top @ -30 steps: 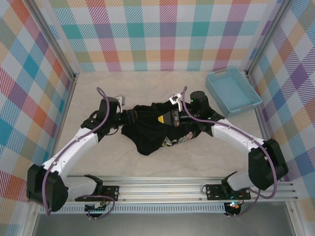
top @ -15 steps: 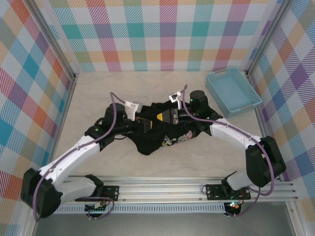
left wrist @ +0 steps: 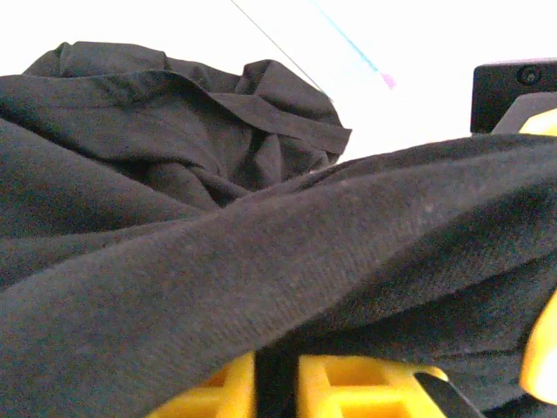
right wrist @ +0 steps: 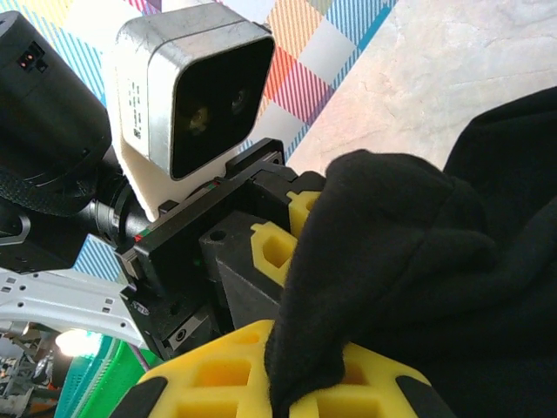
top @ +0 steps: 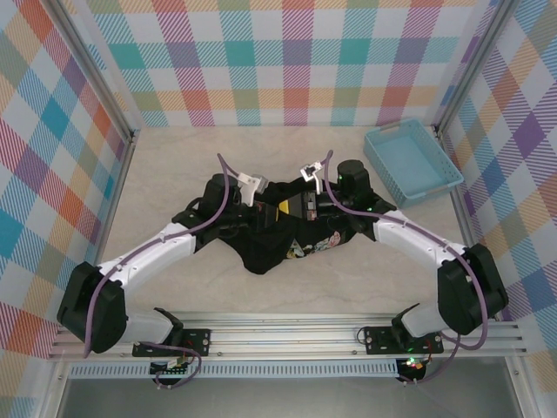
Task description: Fold the inside-out t-shirt
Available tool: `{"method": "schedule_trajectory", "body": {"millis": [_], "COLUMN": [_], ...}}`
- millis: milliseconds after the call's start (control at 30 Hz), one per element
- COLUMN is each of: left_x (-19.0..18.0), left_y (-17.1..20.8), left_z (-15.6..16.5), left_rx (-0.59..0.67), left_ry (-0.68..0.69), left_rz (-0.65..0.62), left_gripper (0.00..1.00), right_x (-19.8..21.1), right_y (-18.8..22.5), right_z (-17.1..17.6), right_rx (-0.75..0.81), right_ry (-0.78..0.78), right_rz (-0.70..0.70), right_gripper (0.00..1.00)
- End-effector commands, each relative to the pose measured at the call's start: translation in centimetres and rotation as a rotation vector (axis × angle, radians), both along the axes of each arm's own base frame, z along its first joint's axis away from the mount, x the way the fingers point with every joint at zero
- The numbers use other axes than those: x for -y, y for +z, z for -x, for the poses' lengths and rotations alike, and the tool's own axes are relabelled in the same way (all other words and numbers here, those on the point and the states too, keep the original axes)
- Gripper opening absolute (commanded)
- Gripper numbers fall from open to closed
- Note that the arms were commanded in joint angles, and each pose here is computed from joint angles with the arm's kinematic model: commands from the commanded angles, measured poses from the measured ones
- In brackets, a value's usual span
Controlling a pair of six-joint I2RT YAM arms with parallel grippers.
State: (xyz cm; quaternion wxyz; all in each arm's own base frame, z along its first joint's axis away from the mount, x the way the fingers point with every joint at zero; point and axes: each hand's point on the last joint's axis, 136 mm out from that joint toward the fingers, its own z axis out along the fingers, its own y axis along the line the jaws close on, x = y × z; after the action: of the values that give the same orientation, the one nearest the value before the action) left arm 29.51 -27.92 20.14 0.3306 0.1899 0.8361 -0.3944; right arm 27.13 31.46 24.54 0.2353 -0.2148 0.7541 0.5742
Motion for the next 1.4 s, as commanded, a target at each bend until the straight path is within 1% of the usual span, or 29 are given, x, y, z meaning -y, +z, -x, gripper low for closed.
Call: {"method": "schedule_trajectory", "body": {"millis": [0, 33, 67, 133, 167, 200, 267, 367, 433, 500, 567, 600, 633, 667, 733, 833, 933, 1000, 1033, 1100, 1133, 1167, 1233, 1333, 1367], "left_x": [0.9, 0.7, 0.5, 0.3, 0.2, 0.0, -0.4, -0.8, -0.8, -0.8, -0.8, -0.8, -0.8, -0.7, -0.6, -0.6, -0.6, -0.6, -0.6, -0.8, -1.0, -1.4, -2.7, -4.1, -4.1], "left_y": [3.5, 4.3, 5.2, 7.1, 7.9, 8.4, 9.2, 9.8, 9.9, 9.9, 9.8, 9.5, 9.4, 9.2, 9.1, 9.0, 9.2, 9.2, 9.2, 8.9, 8.8, 8.5, 7.9, 6.8, 6.5], "left_z": [0.2, 0.7, 1.3, 2.9, 3.6, 3.9, 4.4, 4.0, 3.6, 3.2, 2.7, 2.6, 2.3, 2.2, 2.0, 1.9, 2.0, 2.3, 2.3, 2.3, 2.1, 1.7, 0.6, -1.2, -1.6], "left_rx": [0.072, 0.075, 0.075, 0.057, 0.033, 0.004, -0.088, -0.226, -0.285, -0.305, -0.308, -0.311, -0.313, -0.317, -0.323, -0.326, -0.323, -0.321, -0.321, -0.316, -0.312, -0.306, -0.291, -0.279, -0.279], "left_ry": [-0.043, -0.046, -0.051, -0.079, -0.084, -0.074, -0.055, -0.021, -0.006, 0.013, 0.029, 0.036, 0.046, 0.048, 0.049, 0.052, 0.046, 0.036, 0.036, 0.045, 0.061, 0.089, 0.164, 0.25, 0.259], "left_rz": [0.064, 0.073, 0.092, 0.143, 0.169, 0.187, 0.231, 0.325, 0.372, 0.381, 0.373, 0.368, 0.364, 0.361, 0.36, 0.359, 0.363, 0.366, 0.364, 0.353, 0.344, 0.331, 0.309, 0.284, 0.274], "left_gripper": [0.06, 0.01, 0.0, 0.0, 0.0, 0.0, 0.0, 0.0, 0.0, 0.0, 0.0, 0.0, 0.0, 0.0, 0.0, 0.0, 0.0, 0.0, 0.0, 0.0, 0.0, 0.0, 0.0, 0.0, 0.0], "right_x": [1.2, 1.7, 2.3, 3.7, 3.9, 4.0, 3.9, 5.4, 6.8, 6.8, 6.0, 5.4, 4.9, 4.3, 3.2, 1.4, 0.1, -0.4, -0.8, -0.9, -1.0, -0.9, -0.7, -0.6, -0.6], "right_y": [0.8, 0.2, -0.3, -1.2, -1.4, -1.7, -2.2, -2.9, -2.7, -1.8, -0.7, -0.2, 0.2, 0.5, 0.3, -1.0, -1.4, -1.6, -1.6, -1.9, -2.0, -2.0, -1.6, -0.2, 0.4], "right_z": [-0.4, -0.9, -1.5, -3.0, -3.4, -3.7, -4.2, -5.3, -5.5, -4.4, -2.1, -0.9, 0.5, 1.7, 3.2, 3.9, 2.9, 1.5, 1.0, 0.2, 0.5, 1.1, 2.5, 4.9, 5.4], "right_rx": [0.079, 0.1, 0.121, 0.181, 0.228, 0.268, 0.349, 0.38, 0.4, 0.461, 0.524, 0.547, 0.57, 0.581, 0.577, 0.569, 0.559, 0.556, 0.556, 0.551, 0.547, 0.537, 0.507, 0.45, 0.437], "right_ry": [-0.049, -0.085, -0.132, -0.237, -0.264, -0.288, -0.317, -0.41, -0.458, -0.442, -0.369, -0.326, -0.286, -0.24, -0.186, -0.131, -0.151, -0.184, -0.193, -0.207, -0.194, -0.164, -0.097, 0.025, 0.055], "right_rz": [0.036, 0.091, 0.146, 0.257, 0.312, 0.363, 0.468, 0.636, 0.7, 0.682, 0.602, 0.554, 0.505, 0.455, 0.408, 0.41, 0.406, 0.425, 0.433, 0.452, 0.447, 0.43, 0.36, 0.195, 0.136], "right_gripper": [0.0, 0.0, 0.0, 0.01, 0.03, 0.06, 0.17, 0.34, 0.41, 0.45, 0.5, 0.55, 0.57, 0.58, 0.59, 0.6, 0.62, 0.6, 0.54, 0.32, 0.23, 0.17, 0.09, 0.0, 0.0]}}
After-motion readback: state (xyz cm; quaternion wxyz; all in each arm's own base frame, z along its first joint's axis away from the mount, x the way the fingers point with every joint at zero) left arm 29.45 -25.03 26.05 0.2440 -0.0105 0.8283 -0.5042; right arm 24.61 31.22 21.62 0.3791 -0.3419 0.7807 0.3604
